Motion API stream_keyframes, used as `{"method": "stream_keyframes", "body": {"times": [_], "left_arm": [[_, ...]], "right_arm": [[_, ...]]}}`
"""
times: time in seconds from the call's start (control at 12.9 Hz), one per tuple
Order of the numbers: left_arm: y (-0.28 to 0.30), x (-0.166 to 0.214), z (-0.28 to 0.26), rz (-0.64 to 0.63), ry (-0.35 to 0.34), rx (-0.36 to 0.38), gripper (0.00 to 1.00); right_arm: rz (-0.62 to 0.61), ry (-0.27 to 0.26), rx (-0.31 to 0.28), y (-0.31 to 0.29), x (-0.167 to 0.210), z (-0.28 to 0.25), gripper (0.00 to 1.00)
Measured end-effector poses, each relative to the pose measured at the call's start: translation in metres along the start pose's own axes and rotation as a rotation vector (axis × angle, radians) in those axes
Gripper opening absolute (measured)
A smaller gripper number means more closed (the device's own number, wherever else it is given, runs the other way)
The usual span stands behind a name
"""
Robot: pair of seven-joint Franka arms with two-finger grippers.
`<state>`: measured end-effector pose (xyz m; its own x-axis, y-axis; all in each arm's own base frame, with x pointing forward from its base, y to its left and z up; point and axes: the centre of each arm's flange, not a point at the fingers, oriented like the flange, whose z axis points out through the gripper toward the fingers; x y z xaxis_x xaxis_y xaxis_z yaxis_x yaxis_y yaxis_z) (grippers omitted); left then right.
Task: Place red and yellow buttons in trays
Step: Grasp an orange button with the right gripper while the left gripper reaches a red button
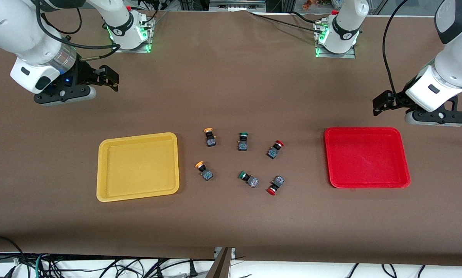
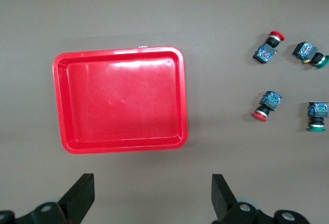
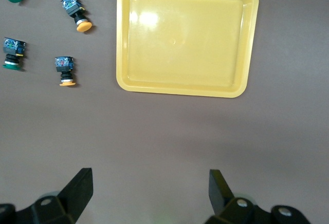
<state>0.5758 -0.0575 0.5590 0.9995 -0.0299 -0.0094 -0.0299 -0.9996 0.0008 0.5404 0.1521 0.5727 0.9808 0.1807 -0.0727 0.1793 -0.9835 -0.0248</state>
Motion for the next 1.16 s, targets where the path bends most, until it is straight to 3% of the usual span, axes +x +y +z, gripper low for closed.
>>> {"method": "stream_keyframes", "body": {"times": [0.39,0.62,0.93,1.16], "left_arm": [[-0.015,0.001,0.003,-0.025,-0.007,0.0,1.0],[-0.015,0.002,0.004,-0.026,-0.009,0.0,1.0],[-0.015,0.002,0.004,-0.026,-0.01,0.0,1.0],[-0.014,0.003,0.008,-0.024,-0.017,0.0,1.0]], "right_arm": [[-0.007,-0.015,-0.019,-0.002,0.006,0.007,1.0],[-0.095,-0.039,-0.022,-0.055,0.03,0.058,1.0],[-0.182,0.017,-0.012,-0.133,0.087,0.192,1.0],[-0.216,0.109,0.01,-0.162,0.117,0.261,1.0]]}}
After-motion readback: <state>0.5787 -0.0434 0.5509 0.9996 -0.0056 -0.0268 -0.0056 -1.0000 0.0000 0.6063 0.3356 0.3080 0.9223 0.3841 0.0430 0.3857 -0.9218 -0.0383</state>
